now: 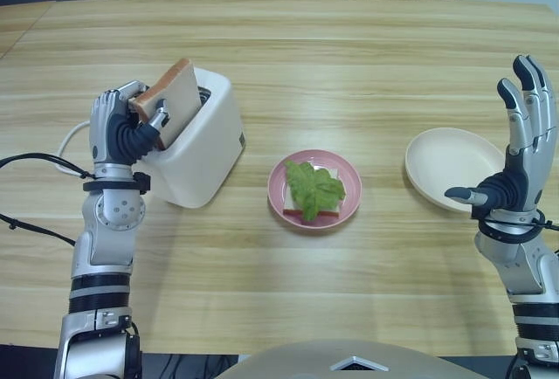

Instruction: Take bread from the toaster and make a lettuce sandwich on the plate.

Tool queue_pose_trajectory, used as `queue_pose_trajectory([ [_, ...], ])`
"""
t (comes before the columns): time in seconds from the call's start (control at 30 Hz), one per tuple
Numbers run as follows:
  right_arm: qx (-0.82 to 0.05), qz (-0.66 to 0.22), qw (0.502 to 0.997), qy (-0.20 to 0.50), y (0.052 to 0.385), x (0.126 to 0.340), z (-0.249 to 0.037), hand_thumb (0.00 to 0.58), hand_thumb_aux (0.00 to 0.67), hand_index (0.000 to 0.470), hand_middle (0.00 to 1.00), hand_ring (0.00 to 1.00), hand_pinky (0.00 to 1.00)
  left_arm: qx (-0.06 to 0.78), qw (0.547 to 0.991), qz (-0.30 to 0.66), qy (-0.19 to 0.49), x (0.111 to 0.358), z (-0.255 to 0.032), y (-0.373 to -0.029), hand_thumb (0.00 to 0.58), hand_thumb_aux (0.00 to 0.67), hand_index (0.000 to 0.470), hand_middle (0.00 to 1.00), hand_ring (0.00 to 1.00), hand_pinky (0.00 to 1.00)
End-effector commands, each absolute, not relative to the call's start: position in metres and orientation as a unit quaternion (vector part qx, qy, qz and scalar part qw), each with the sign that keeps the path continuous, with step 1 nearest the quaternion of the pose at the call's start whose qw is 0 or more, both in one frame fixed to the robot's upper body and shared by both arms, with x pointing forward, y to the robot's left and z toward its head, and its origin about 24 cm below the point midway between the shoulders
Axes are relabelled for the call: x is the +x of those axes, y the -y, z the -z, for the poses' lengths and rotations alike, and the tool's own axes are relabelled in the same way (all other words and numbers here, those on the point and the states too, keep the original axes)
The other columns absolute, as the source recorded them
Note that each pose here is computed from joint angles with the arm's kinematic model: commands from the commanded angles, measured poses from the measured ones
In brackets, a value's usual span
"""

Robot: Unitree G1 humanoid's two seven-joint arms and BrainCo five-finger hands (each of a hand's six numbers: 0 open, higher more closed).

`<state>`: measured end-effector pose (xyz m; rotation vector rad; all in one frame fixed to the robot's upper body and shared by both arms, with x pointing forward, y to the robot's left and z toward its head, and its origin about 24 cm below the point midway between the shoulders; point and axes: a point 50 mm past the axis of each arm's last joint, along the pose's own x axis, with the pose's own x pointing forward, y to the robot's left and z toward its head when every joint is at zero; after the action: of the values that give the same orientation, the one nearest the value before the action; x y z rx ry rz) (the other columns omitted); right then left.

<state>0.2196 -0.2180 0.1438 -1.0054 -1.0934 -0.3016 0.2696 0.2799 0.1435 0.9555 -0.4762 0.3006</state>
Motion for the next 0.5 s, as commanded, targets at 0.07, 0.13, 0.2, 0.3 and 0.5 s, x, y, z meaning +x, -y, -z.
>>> queue_pose_trajectory([
  [0.07,-0.464,0.132,0.725,0.492,0.219,0.222,-0.141,0.0,0.0,0.0,0.0,0.0,0.0,0.456,0.833,-0.155,0.273,0.271,-0.158,-0.275,0.58,0.67,0.47,1.0,1.0,1.0],
  [0.13,-0.464,0.132,0.726,0.491,0.219,0.223,-0.141,0.0,0.0,0.0,0.0,0.0,0.0,0.463,0.824,-0.147,0.291,0.27,-0.163,-0.271,0.58,0.67,0.47,1.0,1.0,1.0],
  [0.2,-0.464,0.131,0.726,0.49,0.219,0.223,-0.139,0.0,0.0,0.0,0.0,0.0,0.0,0.475,0.815,-0.122,0.309,0.27,-0.166,-0.262,0.58,0.67,0.47,1.0,1.0,1.0],
  [0.3,-0.465,0.129,0.728,0.487,0.22,0.225,-0.137,0.0,0.0,0.0,0.0,0.0,0.0,0.481,0.803,-0.087,0.34,0.27,-0.172,-0.245,0.58,0.67,0.47,1.0,1.0,1.0],
  [0.5,-0.465,0.11,0.734,0.482,0.215,0.232,-0.13,0.0,0.0,0.0,0.0,0.0,0.0,0.479,0.764,-0.004,0.433,0.274,-0.194,-0.205,0.58,0.67,0.47,1.0,1.0,1.0],
])
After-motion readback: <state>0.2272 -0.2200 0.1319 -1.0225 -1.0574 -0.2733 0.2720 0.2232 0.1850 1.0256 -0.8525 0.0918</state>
